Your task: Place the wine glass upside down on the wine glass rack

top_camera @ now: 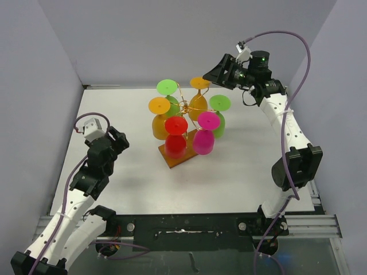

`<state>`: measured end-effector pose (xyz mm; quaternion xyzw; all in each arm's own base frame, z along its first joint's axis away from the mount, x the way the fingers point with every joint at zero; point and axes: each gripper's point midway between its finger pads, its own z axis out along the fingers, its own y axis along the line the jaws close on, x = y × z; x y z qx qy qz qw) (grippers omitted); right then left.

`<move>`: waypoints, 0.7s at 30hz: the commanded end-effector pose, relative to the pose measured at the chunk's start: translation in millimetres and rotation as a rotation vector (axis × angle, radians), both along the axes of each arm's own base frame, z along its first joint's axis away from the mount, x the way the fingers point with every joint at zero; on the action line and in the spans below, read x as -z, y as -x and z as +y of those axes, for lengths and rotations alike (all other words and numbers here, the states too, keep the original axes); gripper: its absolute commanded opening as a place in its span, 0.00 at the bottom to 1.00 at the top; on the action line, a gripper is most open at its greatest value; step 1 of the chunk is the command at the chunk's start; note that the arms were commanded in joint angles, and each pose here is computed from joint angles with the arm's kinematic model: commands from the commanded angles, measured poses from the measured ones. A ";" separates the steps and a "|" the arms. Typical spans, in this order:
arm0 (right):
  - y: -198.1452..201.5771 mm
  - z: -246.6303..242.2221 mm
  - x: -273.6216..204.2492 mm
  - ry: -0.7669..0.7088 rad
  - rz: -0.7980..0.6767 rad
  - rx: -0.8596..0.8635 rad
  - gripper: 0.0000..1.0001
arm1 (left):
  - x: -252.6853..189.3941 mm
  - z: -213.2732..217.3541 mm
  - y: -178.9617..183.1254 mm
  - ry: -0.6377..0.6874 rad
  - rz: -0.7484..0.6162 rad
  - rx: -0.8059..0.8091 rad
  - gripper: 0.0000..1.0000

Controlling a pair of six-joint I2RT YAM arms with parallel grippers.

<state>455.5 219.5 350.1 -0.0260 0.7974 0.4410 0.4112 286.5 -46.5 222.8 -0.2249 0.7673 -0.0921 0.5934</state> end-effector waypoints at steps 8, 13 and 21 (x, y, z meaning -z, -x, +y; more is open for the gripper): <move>20.9 -67.7 -57.4 -0.024 -0.166 0.196 0.68 | -50.5 -4.0 4.9 0.025 -0.079 0.043 0.64; 61.5 -113.7 -26.7 0.084 -0.175 0.366 0.72 | -67.7 -17.9 14.8 -0.021 -0.149 0.178 0.65; 129.1 -176.6 58.4 0.359 -0.056 0.612 0.77 | -68.4 -19.0 21.4 -0.083 -0.059 0.220 0.65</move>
